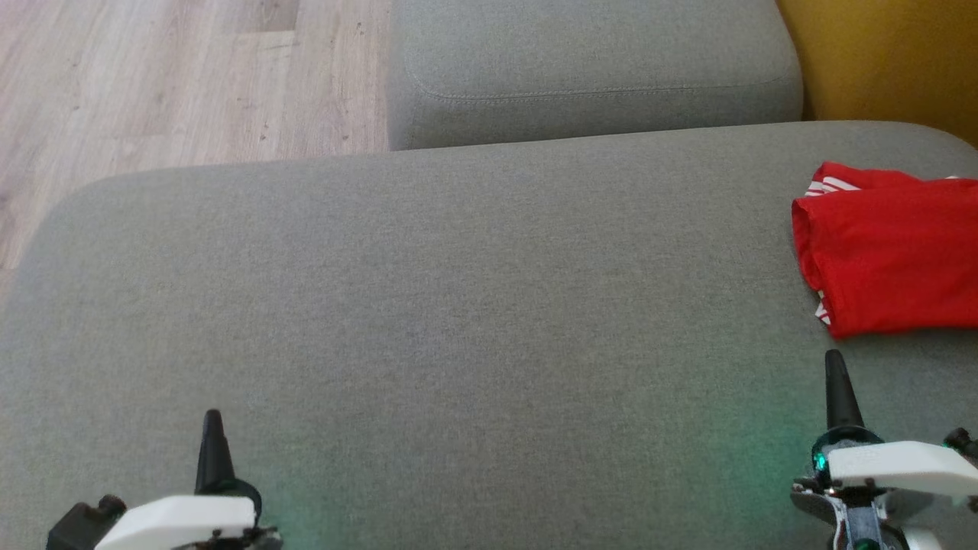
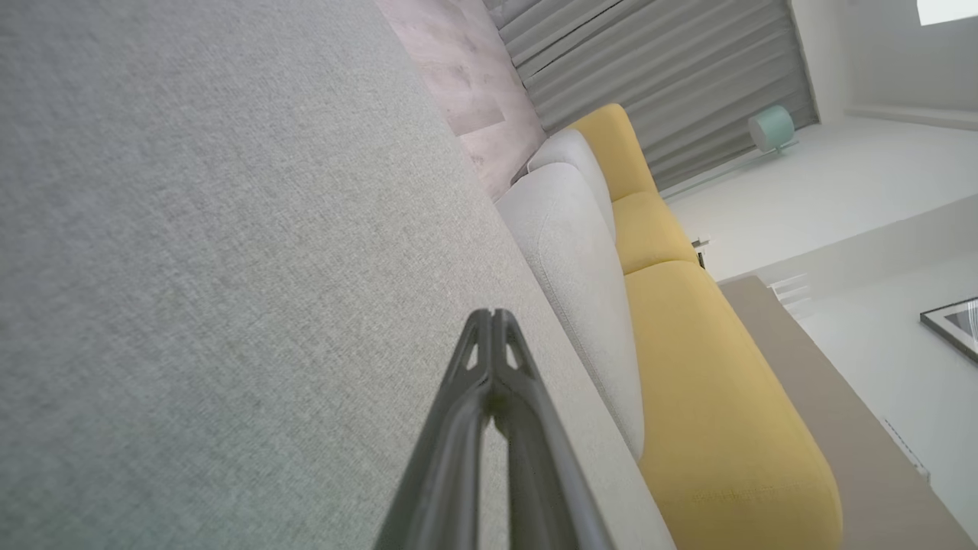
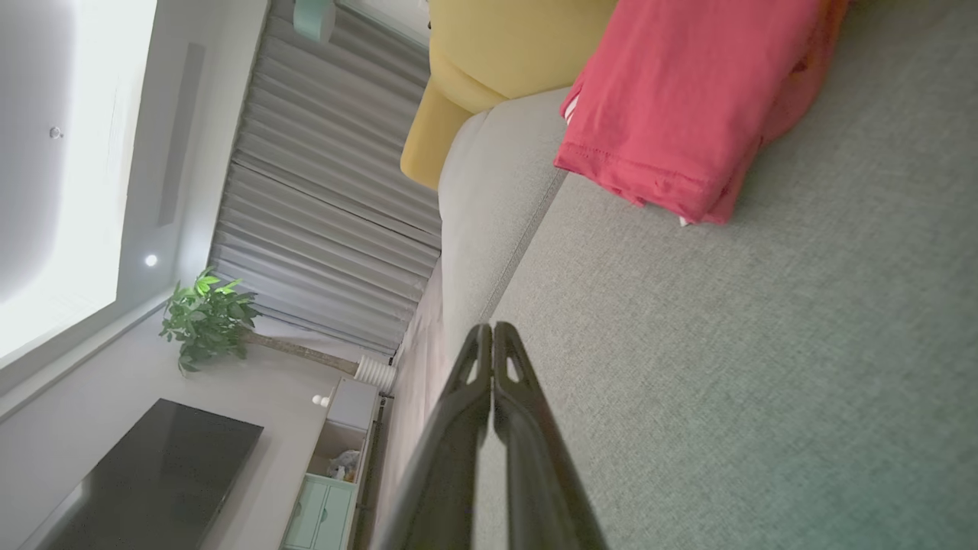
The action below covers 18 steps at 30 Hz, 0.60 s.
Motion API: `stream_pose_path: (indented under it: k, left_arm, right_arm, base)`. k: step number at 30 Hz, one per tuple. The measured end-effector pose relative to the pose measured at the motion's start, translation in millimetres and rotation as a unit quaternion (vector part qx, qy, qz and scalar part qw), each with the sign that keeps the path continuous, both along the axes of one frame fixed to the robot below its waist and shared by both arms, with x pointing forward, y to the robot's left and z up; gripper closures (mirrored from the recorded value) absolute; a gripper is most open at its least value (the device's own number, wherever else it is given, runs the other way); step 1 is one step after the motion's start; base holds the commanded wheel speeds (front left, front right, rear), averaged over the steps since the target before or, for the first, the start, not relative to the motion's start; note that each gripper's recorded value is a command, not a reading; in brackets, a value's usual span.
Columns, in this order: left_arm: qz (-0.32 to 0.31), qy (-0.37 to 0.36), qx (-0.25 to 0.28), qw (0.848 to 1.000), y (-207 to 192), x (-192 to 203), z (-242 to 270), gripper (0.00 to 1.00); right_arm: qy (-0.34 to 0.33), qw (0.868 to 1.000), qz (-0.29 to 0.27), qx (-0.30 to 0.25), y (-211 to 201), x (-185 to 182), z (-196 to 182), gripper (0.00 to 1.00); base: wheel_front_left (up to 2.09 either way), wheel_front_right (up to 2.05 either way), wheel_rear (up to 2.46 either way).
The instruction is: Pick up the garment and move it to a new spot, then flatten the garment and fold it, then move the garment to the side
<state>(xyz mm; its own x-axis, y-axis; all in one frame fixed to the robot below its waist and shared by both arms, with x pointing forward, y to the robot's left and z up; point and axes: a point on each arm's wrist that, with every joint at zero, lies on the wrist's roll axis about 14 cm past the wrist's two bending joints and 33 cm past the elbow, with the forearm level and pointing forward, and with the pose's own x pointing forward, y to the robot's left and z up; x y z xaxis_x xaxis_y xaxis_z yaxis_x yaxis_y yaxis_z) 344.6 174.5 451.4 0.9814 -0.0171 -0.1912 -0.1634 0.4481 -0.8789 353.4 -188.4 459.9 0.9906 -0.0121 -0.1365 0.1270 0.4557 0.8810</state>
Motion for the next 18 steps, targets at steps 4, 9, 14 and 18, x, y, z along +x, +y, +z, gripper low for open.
stream_pose_path:
  k: [4,9,14,18]
  left_arm:
    - [0.004,-0.001,-0.023,1.000,2,3,2,1.00]
    - [0.008,-0.004,-0.053,0.999,3,6,3,1.00]
    - [0.011,-0.010,-0.081,0.997,3,10,7,1.00]
    - [0.015,-0.012,-0.105,0.994,5,13,8,1.00]
  right_arm:
    - [0.002,1.000,-0.004,0.024,-2,0,-1,1.00]
    - [0.000,0.999,-0.009,0.054,-4,3,2,1.00]
    - [-0.004,0.996,-0.014,0.084,-5,6,4,1.00]
    - [-0.007,0.994,-0.018,0.108,-7,8,6,1.00]
  base:
    - [0.00,0.00,0.00]
    - [0.00,0.00,0.00]
    - [0.00,0.00,0.00]
    - [0.00,0.00,0.00]
